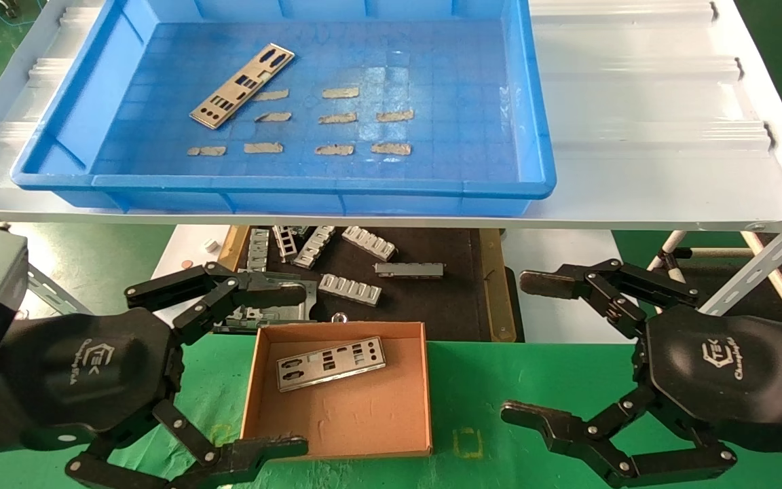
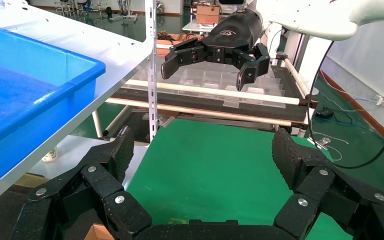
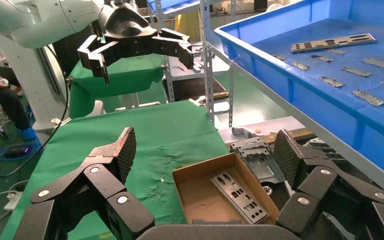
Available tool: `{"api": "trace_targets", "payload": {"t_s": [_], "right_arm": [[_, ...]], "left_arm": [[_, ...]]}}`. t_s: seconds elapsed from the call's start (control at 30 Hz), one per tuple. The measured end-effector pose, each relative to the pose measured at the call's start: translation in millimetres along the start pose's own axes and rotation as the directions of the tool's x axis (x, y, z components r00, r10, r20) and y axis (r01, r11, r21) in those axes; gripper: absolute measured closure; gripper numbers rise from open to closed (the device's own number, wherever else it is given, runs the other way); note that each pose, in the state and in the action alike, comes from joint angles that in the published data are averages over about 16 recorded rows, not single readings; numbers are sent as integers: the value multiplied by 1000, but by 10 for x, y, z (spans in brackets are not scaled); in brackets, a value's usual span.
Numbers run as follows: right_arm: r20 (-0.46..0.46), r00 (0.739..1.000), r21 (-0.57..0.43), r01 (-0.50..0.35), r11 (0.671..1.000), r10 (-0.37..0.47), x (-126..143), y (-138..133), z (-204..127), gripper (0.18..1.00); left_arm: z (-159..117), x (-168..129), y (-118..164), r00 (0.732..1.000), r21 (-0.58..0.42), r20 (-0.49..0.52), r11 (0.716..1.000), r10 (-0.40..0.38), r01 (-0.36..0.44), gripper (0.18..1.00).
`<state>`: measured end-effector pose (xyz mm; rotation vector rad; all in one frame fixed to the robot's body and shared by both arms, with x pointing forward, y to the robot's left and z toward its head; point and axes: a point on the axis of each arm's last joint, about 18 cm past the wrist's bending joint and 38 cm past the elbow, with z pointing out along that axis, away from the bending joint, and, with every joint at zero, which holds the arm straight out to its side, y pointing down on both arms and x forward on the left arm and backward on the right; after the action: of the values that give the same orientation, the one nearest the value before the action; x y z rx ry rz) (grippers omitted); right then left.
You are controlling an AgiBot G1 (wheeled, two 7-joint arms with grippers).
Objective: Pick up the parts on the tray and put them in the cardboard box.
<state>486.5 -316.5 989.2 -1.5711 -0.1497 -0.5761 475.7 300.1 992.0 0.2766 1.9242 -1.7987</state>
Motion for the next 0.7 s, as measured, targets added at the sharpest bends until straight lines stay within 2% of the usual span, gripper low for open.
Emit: {"api": "trace_targets", "payload": {"t_s": [0.7], "right_arm": [[0,1000,0,0,1000,0,0,0,0,178]], "left_arm": [[3,-10,-4,1000,3,4,1000,1,-1,184]]}}
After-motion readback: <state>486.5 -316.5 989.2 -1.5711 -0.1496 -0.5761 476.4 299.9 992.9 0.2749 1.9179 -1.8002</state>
